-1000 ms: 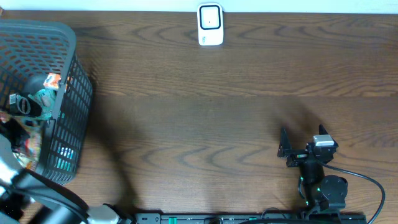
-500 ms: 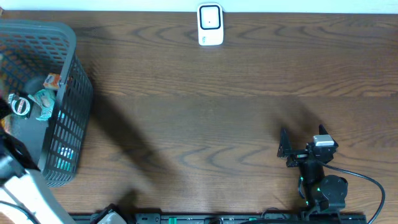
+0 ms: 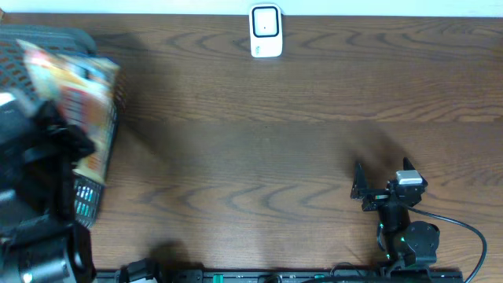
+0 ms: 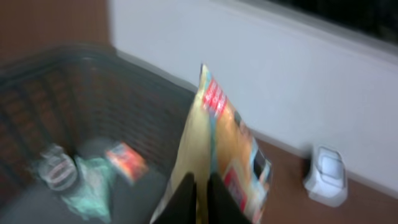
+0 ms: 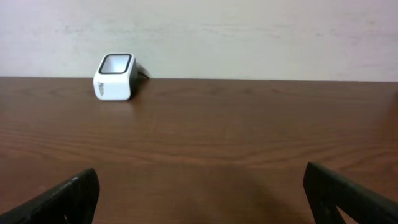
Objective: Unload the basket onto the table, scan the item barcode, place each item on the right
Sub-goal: 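Lift the snack bag out of the basket with the left gripper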
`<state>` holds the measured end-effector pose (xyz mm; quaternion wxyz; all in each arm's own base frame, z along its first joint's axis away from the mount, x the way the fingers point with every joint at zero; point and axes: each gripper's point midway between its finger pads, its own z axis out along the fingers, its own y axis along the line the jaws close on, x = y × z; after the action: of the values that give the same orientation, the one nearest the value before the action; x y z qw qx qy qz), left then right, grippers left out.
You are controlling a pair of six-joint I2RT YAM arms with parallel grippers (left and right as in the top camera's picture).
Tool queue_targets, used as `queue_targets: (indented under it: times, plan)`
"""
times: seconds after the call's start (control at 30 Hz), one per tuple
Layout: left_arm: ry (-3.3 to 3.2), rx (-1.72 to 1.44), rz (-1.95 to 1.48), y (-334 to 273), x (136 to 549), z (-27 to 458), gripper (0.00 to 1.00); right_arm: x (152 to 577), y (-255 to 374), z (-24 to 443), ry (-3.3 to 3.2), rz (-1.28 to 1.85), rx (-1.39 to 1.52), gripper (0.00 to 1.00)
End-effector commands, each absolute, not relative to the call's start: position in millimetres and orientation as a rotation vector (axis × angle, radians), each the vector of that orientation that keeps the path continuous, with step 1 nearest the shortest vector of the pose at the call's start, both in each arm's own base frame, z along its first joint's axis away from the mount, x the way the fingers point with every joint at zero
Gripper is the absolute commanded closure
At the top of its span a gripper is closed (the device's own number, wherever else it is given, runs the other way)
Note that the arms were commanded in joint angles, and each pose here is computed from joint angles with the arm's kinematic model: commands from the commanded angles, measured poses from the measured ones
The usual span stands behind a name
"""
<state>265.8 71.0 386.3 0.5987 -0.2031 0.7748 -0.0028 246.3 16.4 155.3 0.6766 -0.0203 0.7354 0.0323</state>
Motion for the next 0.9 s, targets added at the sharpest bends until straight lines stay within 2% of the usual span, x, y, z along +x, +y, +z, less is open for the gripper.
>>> queue_targets:
  times: [0.0, 0.27, 0.47, 0.5, 0.57, 0.67, 0.73, 0.8, 0.83, 0.87]
  plan:
    - [1.963, -0.466, -0.174, 31.3, 279.4, 348.2, 0.93, 246.4, 14.2, 153.7, 1.659, 0.073, -0.029, 0.01]
    - [2.425, -0.287, -0.275, -47.6, 301.4, 231.7, 0.93, 246.4, 14.2, 153.6, 1.66, 0.073, -0.029, 0.01]
    - [2.639, -0.206, -0.214, -62.4, 314.4, 172.0, 0.93, 246.4, 14.2, 153.6, 1.66, 0.073, -0.028, 0.01]
    - [2.672, -0.183, -0.175, -59.4, 313.1, 163.7, 0.9, 246.4, 14.2, 153.6, 1.66, 0.073, -0.028, 0.01]
    - [2.737, -0.184, -0.078, -49.1, 307.3, 149.1, 0.83, 246.4, 14.2, 153.6, 1.66, 0.073, -0.029, 0.01]
    - [2.88, -0.203, 0.095, -30.1, 284.0, 127.0, 0.66, 246.4, 14.2, 153.6, 1.66, 0.073, -0.028, 0.01]
    - [2.951, -0.203, 0.153, -24.4, 270.0, 118.9, 0.45, 246.4, 14.2, 153.6, 1.66, 0.073, -0.029, 0.01]
    - [2.998, -0.2, 0.179, -21.9, 259.7, 113.0, 0.31, 246.4, 14.2, 153.6, 1.66, 0.073, -0.028, 0.01]
    - [3.021, -0.2, 0.196, -20.1, 253.9, 109.8, 0.16, 246.4, 14.2, 153.7, 1.659, 0.073, -0.028, 0.01]
    - [3.038, -0.2, 0.221, -17.3, 248.7, 106.6, 0.09, 246.4, 14.2, 153.6, 1.66, 0.073, -0.028, 0.01]
